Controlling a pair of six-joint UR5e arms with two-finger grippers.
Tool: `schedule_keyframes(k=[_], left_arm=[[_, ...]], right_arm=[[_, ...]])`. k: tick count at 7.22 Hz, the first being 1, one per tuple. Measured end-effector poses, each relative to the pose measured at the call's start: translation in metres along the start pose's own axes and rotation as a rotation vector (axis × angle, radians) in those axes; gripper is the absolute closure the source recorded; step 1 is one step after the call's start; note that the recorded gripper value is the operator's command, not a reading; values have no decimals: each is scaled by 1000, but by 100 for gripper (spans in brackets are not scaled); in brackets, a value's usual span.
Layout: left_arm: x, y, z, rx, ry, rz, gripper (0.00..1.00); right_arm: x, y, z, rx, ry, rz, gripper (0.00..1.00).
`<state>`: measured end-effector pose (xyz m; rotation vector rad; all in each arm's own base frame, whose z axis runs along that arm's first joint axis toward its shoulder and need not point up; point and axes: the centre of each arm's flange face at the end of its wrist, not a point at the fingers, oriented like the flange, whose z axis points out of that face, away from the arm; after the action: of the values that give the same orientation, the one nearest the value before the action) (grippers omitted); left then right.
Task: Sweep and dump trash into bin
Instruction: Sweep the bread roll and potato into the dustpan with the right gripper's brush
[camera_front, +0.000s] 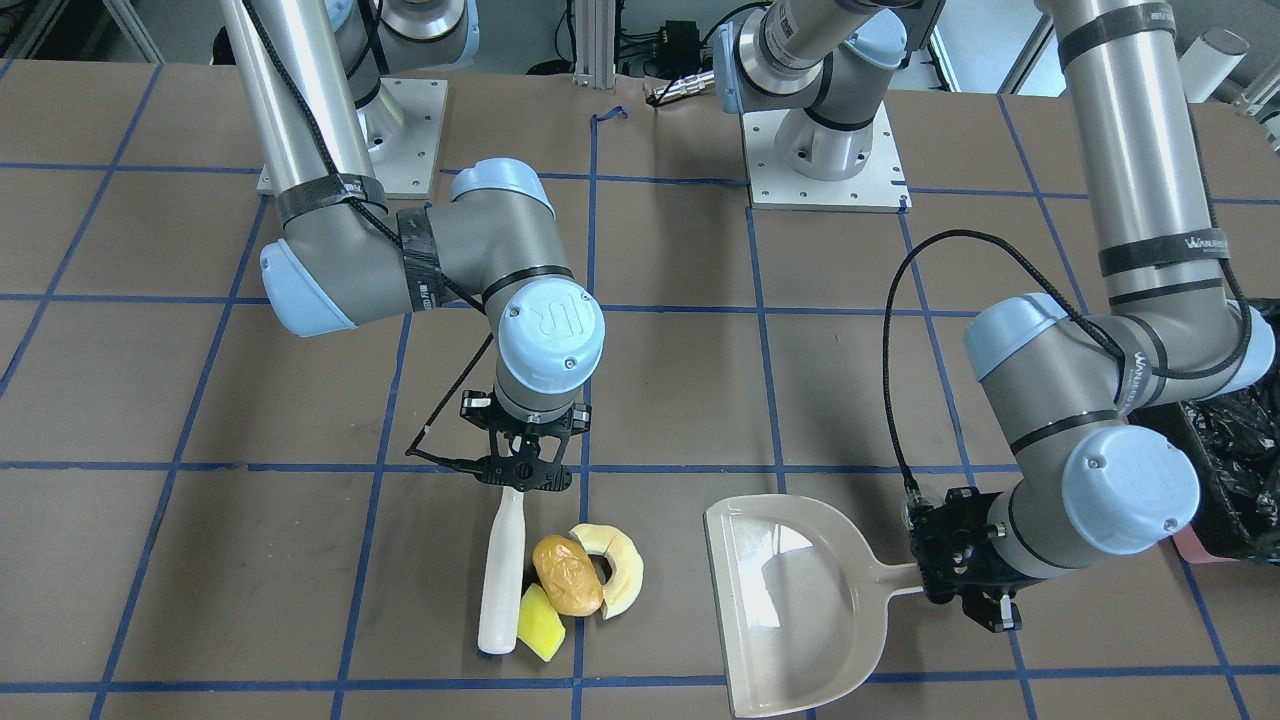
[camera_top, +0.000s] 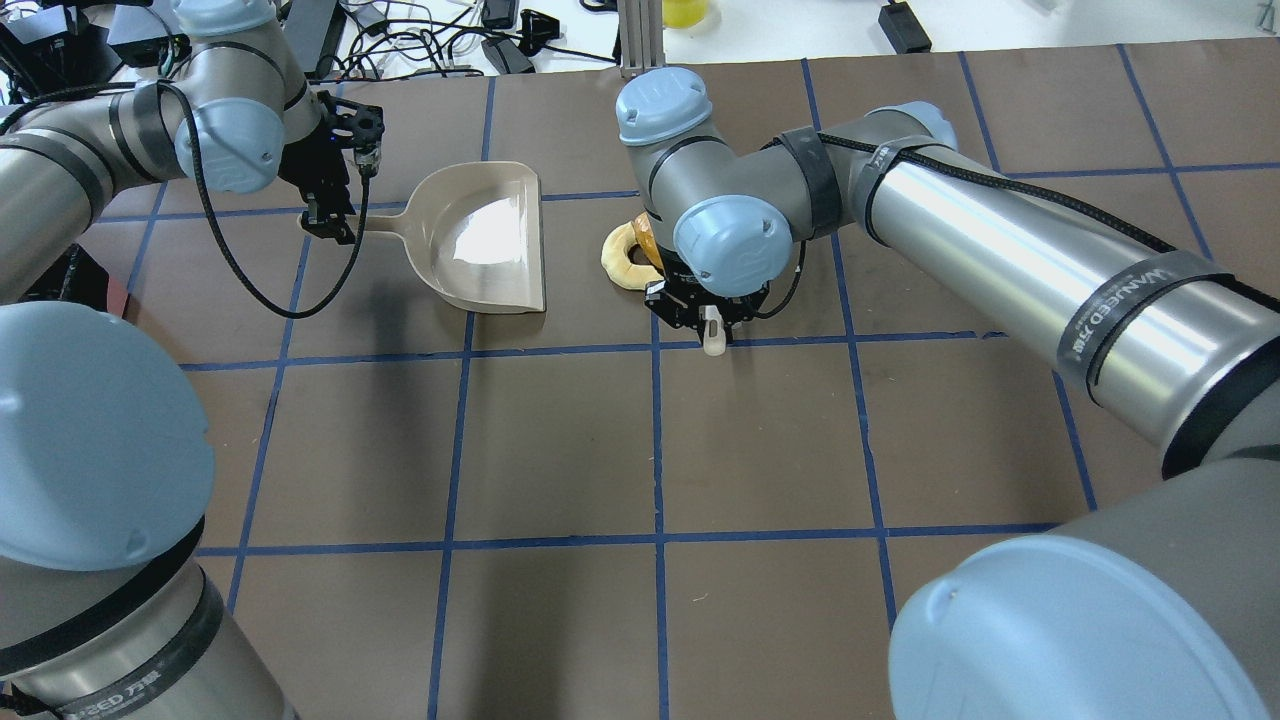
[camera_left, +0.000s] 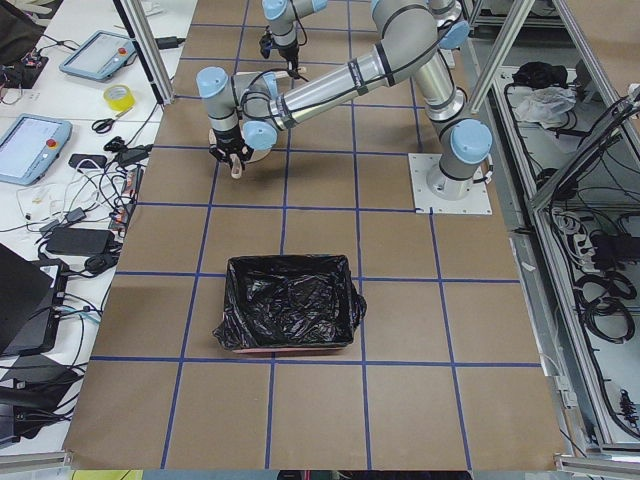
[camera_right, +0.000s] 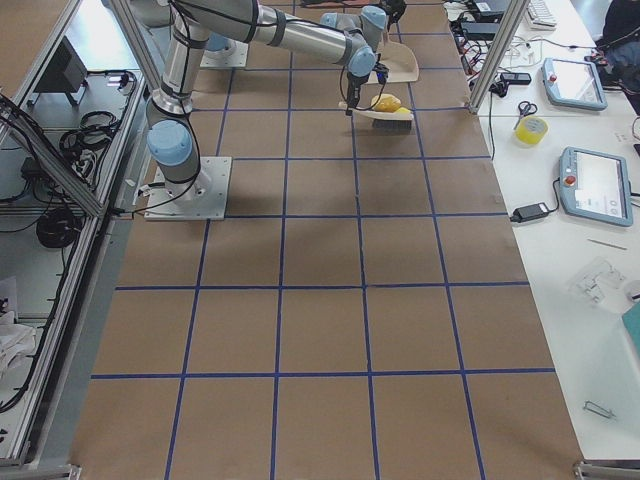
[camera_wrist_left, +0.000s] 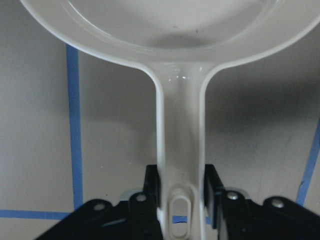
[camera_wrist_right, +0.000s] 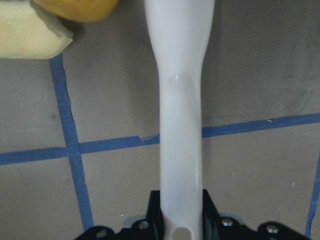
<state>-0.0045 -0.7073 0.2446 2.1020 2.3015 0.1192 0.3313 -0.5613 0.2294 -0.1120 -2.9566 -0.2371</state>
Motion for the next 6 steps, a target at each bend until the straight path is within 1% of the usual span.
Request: schedule_keyframes(k=[3, 5, 6], left_arm=[[0, -1, 0, 5, -1, 2, 100], [1, -1, 1, 6, 0, 1, 100], [1, -1, 1, 6, 1, 0, 100]], right_arm=[[-28, 15, -2, -4, -73, 34, 100], [-48, 25, 3, -12, -92, 34, 100], [-59, 31, 3, -16, -110, 46, 100]])
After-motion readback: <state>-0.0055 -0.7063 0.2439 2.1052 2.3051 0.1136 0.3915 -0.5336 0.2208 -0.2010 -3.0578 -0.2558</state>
